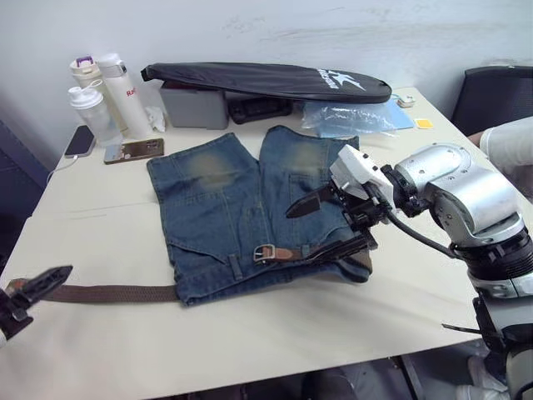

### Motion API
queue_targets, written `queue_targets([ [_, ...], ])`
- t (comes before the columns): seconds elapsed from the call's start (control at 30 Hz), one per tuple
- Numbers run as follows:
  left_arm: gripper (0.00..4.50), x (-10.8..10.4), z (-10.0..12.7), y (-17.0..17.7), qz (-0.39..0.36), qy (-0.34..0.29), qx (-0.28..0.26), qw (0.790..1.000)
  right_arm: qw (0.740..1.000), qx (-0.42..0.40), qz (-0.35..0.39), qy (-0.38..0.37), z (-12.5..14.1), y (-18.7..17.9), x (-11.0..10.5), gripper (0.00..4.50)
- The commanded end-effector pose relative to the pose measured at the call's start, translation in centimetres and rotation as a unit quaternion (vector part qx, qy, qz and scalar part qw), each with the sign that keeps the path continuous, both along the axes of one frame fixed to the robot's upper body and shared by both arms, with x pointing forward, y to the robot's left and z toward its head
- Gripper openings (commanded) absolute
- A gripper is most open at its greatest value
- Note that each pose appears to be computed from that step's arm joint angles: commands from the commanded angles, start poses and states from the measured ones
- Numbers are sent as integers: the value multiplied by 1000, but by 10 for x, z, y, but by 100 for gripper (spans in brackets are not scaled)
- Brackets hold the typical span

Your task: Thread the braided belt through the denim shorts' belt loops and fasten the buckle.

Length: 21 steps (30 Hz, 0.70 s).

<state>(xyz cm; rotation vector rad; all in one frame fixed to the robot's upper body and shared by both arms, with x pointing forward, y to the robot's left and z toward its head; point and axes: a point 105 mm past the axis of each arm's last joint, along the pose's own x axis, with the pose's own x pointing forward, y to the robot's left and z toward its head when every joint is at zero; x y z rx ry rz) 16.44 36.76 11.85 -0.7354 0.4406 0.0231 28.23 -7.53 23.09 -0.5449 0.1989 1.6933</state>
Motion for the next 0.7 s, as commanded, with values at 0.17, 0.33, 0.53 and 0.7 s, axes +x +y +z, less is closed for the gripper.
queue_targets([
  [0.17,448,-1,-27,11,59,0,-100,993,998,25,-29,-50,19,0,7,450],
  [0.33,448,8,-42,9,69,2,-165,984,996,24,-56,-64,21,-5,11,450],
  [0.53,448,18,-49,-21,-17,24,-222,975,993,23,-82,-77,22,-10,14,450],
  [0.7,448,0,-57,-33,-61,83,-227,968,994,20,-90,-64,20,-14,10,450],
])
